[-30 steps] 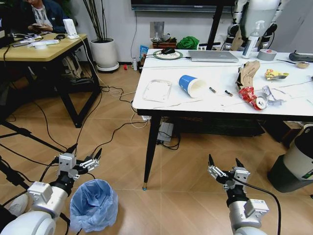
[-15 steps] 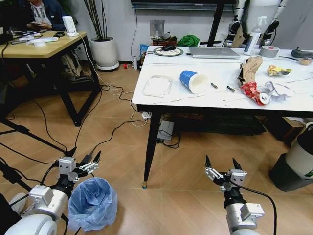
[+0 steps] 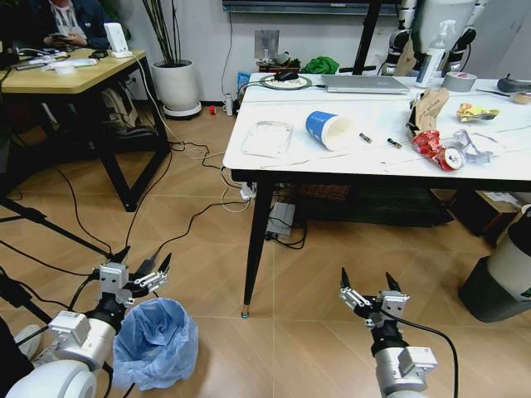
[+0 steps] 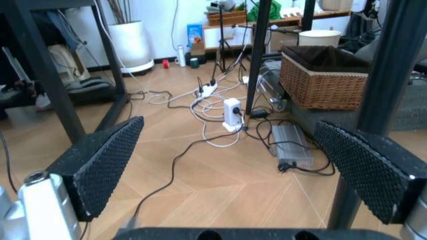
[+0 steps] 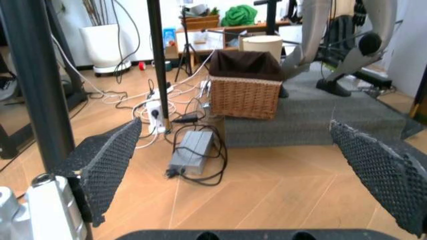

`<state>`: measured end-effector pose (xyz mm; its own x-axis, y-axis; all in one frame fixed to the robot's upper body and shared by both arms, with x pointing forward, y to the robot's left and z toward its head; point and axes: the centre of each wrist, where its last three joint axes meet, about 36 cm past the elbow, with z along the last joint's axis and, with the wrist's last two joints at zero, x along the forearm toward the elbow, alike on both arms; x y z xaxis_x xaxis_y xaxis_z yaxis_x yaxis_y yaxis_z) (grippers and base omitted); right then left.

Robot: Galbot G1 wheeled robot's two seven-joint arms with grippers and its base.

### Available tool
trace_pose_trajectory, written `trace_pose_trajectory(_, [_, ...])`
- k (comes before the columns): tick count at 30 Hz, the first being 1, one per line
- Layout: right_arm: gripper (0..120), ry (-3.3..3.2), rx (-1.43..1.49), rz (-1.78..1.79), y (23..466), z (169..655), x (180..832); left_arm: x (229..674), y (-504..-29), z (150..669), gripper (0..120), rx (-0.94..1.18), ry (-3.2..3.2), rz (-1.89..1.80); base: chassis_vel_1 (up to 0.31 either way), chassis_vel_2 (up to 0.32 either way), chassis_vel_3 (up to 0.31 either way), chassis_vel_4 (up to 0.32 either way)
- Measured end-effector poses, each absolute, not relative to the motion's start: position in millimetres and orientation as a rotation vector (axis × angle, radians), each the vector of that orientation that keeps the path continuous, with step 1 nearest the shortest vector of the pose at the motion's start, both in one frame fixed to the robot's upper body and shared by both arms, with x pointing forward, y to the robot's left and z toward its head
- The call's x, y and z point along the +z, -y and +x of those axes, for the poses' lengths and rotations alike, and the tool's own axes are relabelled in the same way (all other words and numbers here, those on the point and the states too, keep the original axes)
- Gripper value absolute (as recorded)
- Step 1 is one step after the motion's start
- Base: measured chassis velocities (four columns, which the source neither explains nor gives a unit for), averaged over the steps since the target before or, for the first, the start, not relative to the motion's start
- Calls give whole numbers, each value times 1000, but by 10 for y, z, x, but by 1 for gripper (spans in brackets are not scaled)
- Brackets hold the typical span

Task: Pick up the trash bin and place the trash from the table into it.

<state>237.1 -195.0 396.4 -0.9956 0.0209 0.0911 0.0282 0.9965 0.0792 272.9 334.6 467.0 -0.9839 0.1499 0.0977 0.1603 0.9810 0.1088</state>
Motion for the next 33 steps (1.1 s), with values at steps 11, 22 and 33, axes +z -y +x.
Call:
trace_pose_trajectory(11, [100, 3050, -98, -37, 1963, 2408, 3960, 4659, -3357, 2713, 100, -198, 3016, -239, 0, 0, 0, 0])
trace_pose_trajectory(22, [100, 3040, -82, -40, 1987, 2416, 3967, 4696, -3366, 2719, 100, -196, 3023, -226, 0, 0, 0, 0])
trace_pose_trajectory(33, [100, 3053, -70, -91, 2190, 2475, 4070, 4721, -3317, 2712, 100, -207, 3027, -210, 0, 0, 0, 0])
